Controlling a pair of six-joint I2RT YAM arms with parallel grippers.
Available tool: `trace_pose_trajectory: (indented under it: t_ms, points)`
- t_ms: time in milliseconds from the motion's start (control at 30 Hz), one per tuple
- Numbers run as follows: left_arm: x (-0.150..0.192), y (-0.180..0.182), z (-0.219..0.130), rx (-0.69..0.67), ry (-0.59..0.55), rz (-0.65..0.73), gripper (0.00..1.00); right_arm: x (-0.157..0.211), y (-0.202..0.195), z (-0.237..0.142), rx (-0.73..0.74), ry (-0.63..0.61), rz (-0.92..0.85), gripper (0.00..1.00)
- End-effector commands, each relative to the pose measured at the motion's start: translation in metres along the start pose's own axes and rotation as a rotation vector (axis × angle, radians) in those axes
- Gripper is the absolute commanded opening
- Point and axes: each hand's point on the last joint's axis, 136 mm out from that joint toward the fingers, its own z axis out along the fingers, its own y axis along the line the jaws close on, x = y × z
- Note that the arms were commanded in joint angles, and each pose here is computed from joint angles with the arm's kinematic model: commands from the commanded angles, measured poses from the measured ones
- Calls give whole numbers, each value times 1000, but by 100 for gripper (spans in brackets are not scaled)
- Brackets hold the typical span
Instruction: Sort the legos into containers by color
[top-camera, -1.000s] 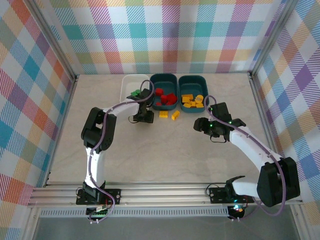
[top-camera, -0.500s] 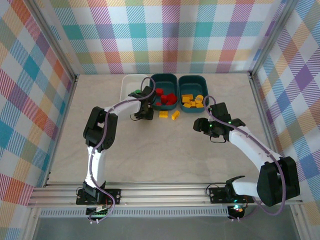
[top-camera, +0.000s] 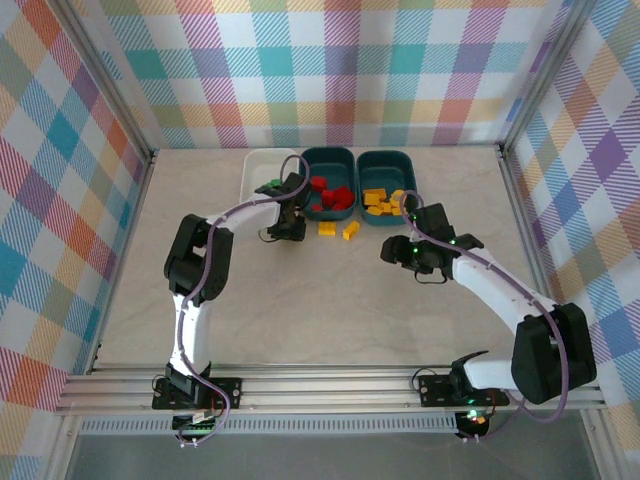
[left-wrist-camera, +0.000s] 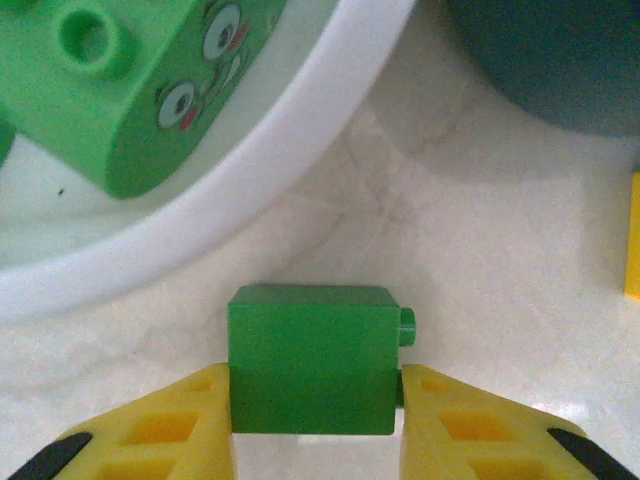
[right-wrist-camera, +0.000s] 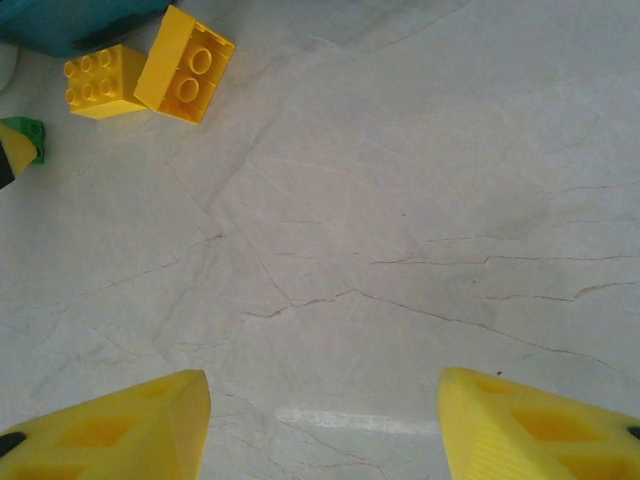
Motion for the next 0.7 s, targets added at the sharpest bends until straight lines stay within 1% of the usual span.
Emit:
trace_pose_trajectory:
  t_ms: [0,200,267,333,400,500,567,667]
  points:
    - [-5,-3,-37,34,-31,-28,35,-10,13,0,-31,-18,-14,62]
    - [-18,-14,-68,117,-76,-58,34,-11,16,3,-31,-18,-18,62]
    - [-30,-16,-81,147,-103,-82,34,-11,17,4,-31,-15,-19,62]
    - [-48,-9,-91,152,-135,-120,34,-13,18,5,-32,-15,-20,62]
    - [-67,5,-92,135,-150,-168,33,-15,20,6,-32,-16,-23,61]
    - [-85,20,-82,135,-130,-218,34,-19,23,8,-32,-22,-27,62]
    - [-88,20,-77,147,-121,-219,35,-20,24,8,-33,-22,-30,62]
    - [-83,7,-78,200,-117,-202,41,-20,24,9,-31,-21,-29,62]
